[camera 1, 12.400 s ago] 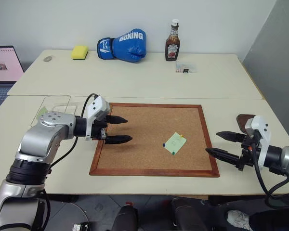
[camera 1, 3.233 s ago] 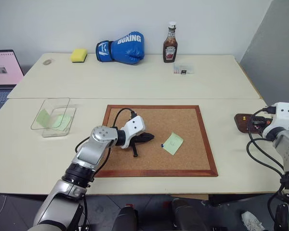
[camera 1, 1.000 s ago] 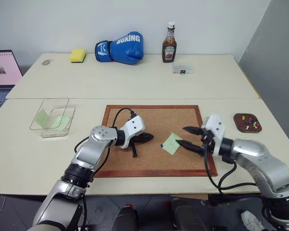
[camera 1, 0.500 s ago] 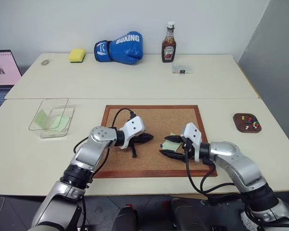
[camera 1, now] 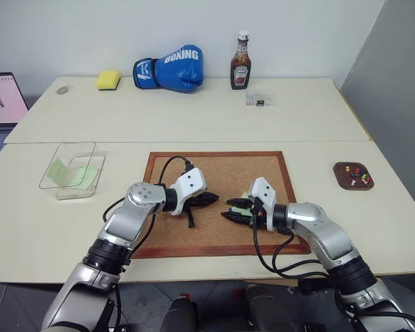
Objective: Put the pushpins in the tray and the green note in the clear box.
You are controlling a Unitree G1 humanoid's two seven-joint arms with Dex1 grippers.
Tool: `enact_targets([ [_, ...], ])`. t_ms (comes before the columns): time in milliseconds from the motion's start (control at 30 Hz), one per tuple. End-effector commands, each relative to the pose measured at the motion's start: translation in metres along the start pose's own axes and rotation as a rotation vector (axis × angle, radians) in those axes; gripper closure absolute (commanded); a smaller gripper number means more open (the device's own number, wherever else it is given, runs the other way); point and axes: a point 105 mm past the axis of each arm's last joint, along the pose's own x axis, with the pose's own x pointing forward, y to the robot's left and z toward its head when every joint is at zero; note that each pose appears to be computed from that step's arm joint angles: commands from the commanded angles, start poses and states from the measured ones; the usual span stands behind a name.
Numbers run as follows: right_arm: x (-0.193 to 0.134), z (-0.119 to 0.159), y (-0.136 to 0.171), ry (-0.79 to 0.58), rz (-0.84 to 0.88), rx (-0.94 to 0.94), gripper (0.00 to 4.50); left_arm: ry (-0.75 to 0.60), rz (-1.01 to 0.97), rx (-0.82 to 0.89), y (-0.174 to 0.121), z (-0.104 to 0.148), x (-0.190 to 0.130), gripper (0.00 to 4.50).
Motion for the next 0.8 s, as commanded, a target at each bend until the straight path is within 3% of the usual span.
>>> enact_targets([
  [33, -0.002, 0.009, 0.001, -0.020, 0.015, -0.048, 3.75, 0.013, -0.010, -0.015, -0.004, -0.004, -0.001, 4.50],
  [167, -0.005, 0.006, 0.004, 0.006, 0.034, -0.077, 4.47, 0.016, -0.011, -0.014, -0.003, -0.004, -0.001, 4.50],
  [400, -0.008, 0.011, -0.003, -0.004, 0.007, -0.087, 4.47, 0.023, -0.004, -0.010, -0.002, -0.006, -0.001, 4.50],
  [800, -0.028, 0.069, -0.017, -0.133, -0.077, -0.102, 4.47, 0.012, 0.050, -0.003, 0.005, -0.009, 0.000, 4.50],
])
